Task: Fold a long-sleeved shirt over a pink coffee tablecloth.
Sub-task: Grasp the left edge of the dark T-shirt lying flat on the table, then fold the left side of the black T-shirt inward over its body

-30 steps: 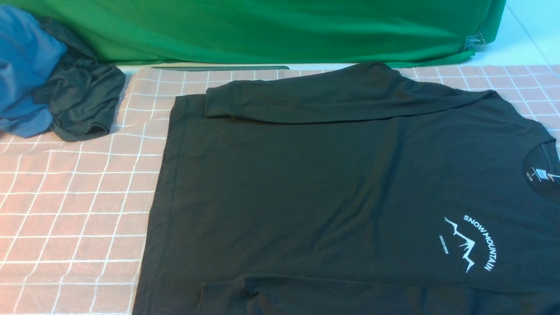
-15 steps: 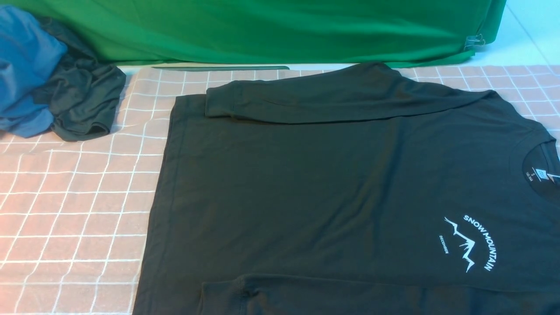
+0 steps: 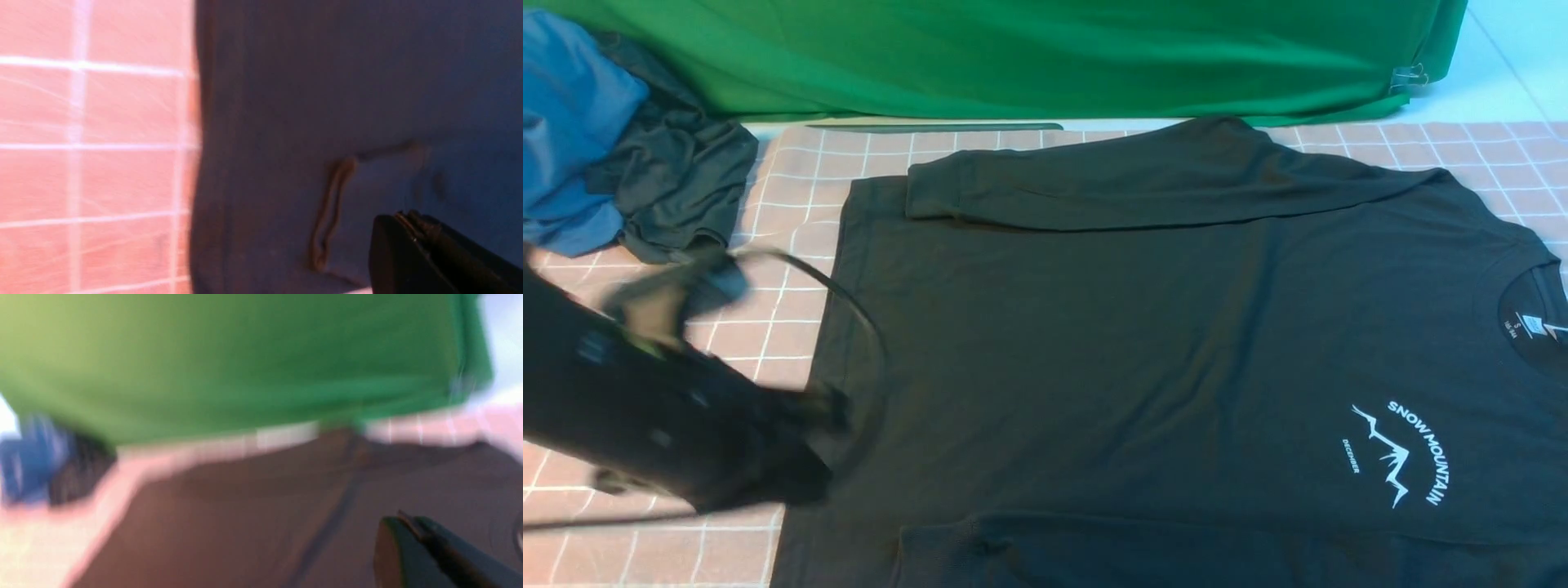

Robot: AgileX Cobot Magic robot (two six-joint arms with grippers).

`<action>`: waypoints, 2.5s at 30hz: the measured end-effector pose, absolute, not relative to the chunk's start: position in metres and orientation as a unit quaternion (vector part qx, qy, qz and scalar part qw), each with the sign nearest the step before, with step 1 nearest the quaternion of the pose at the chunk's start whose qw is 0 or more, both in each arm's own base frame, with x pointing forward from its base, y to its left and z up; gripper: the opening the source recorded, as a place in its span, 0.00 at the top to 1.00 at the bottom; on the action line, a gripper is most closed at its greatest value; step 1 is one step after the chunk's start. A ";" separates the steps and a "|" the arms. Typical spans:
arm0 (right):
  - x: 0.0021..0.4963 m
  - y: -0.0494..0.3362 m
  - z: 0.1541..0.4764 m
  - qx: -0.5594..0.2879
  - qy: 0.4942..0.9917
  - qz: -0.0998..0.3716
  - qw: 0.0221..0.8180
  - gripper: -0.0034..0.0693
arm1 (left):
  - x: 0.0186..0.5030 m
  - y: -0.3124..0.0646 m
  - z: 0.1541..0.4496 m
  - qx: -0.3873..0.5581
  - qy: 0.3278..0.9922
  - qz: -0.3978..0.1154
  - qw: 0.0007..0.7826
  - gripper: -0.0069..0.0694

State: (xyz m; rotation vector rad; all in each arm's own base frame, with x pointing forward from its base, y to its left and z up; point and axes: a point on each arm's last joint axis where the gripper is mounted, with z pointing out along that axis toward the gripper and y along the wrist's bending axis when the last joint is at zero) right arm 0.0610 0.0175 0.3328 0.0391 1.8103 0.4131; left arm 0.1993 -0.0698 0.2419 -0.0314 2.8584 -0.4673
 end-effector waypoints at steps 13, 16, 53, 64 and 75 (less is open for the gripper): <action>0.114 0.056 0.326 -0.133 0.887 0.145 0.418 0.90 | 0.193 -0.120 0.212 0.107 0.984 -0.089 0.111 0.77; 0.116 0.058 0.328 -0.134 0.880 0.153 0.430 0.90 | 0.203 -0.125 0.204 0.111 0.981 -0.091 0.134 0.64; 0.117 0.059 0.331 -0.133 0.874 0.158 0.440 0.90 | 0.235 -0.136 0.277 0.171 0.965 -0.076 0.184 0.85; 0.118 0.060 0.333 -0.132 0.870 0.160 0.447 0.90 | 0.276 -0.107 0.286 0.098 0.964 -0.062 0.237 0.85; 0.118 0.060 0.333 -0.132 0.870 0.160 0.448 0.90 | 0.309 -0.096 0.268 0.075 0.954 -0.055 0.284 0.85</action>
